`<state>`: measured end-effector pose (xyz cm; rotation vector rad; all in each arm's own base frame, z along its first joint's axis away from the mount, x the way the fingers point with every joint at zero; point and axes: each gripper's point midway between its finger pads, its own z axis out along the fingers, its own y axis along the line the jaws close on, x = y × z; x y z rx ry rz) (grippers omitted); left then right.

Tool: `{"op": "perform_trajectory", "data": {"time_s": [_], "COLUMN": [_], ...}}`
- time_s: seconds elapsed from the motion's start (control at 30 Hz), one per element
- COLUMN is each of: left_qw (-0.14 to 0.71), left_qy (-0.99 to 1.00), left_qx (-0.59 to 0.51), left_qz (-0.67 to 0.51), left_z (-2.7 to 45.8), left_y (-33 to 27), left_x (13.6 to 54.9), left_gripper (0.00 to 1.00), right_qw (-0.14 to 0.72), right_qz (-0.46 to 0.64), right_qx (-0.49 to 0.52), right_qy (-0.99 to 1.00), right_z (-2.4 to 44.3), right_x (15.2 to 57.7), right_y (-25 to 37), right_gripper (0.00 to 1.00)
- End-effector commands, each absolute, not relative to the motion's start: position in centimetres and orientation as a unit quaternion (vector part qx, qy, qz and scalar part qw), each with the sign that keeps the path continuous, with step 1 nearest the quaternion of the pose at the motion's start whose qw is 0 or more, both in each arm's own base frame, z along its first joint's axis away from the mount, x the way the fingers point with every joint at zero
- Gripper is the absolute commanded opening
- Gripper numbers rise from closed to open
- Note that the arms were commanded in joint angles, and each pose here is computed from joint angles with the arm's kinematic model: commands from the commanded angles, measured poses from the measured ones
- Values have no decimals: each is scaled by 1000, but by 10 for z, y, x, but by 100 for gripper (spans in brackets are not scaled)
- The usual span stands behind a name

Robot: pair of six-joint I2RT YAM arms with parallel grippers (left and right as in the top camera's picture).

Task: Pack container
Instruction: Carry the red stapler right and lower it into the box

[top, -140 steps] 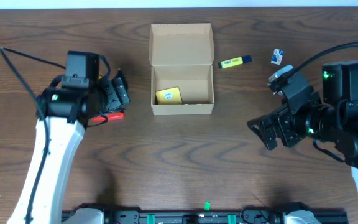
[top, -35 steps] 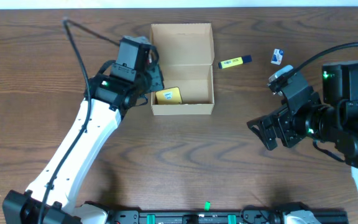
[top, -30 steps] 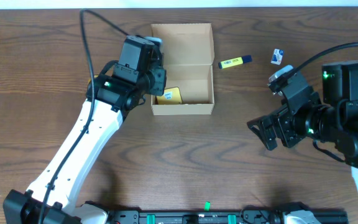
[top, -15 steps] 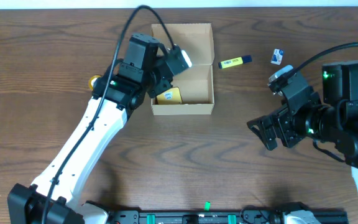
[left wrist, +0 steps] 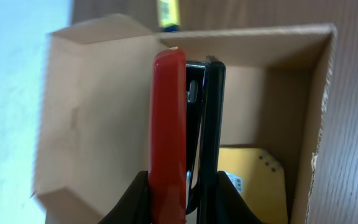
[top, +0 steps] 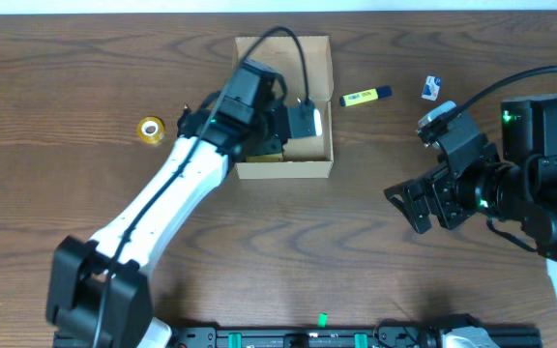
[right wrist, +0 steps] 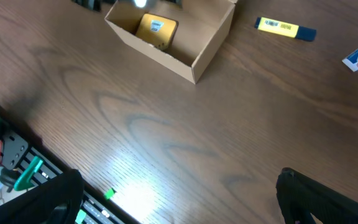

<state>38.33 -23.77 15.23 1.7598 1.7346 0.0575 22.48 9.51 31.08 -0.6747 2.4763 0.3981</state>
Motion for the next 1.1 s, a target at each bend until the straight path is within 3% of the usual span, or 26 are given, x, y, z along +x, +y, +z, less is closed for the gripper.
{"op": "perform_trajectory", "data": {"time_s": [0.0,0.3,1.07], "left_qw": [304,213,228], "left_qy": [620,595,615], "left_qx": [719,761,739], "left_qz": [78,148,155], "left_z": [144,95,60], "left_y": [-238,-214,-201], "left_x": [390,400,439], "left_gripper": [6,6,6], "right_qw": [272,272,272], "right_qz": [149,149,149], "right_qx": [-255,-255,-255], "right_qy": [916,916,916], "right_z": [312,312,312], "right_x": [225,225,225], "right_y": [95,95,95], "right_gripper": [99,99,99]}}
